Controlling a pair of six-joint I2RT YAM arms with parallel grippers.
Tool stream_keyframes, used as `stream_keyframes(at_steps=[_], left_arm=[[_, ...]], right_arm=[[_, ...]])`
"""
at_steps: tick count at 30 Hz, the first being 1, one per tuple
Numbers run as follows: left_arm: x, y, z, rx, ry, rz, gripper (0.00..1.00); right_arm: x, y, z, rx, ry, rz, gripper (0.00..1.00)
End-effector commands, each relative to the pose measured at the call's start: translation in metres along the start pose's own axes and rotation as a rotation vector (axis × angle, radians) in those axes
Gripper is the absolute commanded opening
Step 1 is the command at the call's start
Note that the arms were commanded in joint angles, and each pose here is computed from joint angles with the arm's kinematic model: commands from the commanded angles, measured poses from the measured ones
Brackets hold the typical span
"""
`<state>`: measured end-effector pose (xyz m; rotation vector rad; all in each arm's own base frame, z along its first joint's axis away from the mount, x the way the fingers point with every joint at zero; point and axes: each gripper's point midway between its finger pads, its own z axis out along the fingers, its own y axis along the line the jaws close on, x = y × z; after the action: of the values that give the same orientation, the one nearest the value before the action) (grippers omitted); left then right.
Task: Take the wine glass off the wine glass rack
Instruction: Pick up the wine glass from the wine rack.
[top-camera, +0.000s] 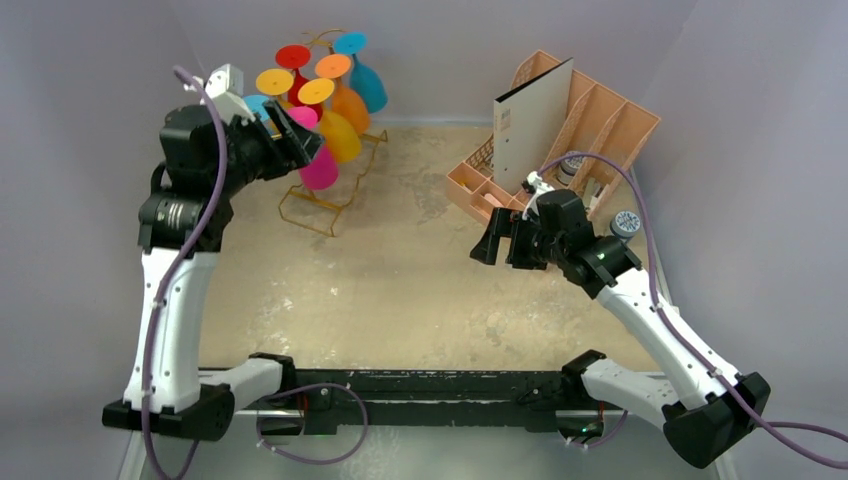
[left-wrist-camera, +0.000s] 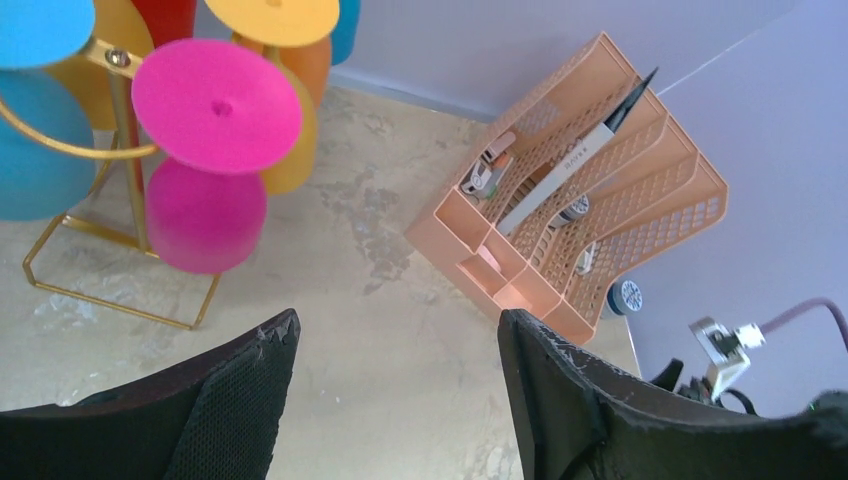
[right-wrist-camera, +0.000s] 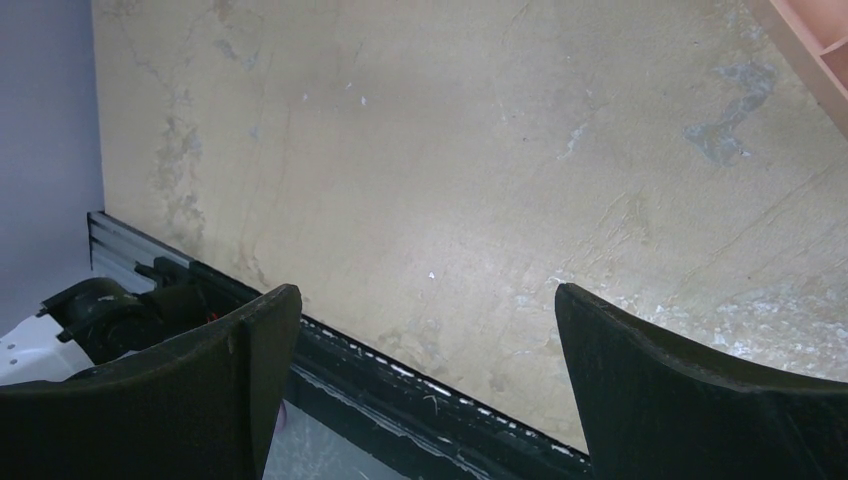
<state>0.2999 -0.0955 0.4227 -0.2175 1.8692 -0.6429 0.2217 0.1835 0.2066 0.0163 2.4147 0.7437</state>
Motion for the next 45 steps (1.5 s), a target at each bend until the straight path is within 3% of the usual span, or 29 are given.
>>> stream_keyframes(at_steps=[1,9,18,30,45], left_arm=[[-0.016,0.011,0.023,-0.068,0.01,0.006,0.71],[-0.046,0.041,0.048,-0.198,-0.061,0.021,0.68],[-0.051,0.064,0.06,-0.266,-0.092,0.03,0.65],[-0.051,0.076,0.091,-0.224,-0.069,-0.001,0.62],[-0.032,0.096,0.103,-0.225,-0.022,-0.051,0.57]], right_arm=[[-0.016,0.016,-0.011,-0.042,-0.049,-0.002,0.99],[-0.019,0.02,-0.018,-0.049,-0.057,-0.005,0.99],[-0.02,0.022,-0.017,-0.058,-0.055,0.002,0.99],[-0.018,0.021,-0.019,-0.054,-0.048,0.005,0.99],[-0.018,0.021,-0.018,-0.053,-0.04,0.004,0.99]])
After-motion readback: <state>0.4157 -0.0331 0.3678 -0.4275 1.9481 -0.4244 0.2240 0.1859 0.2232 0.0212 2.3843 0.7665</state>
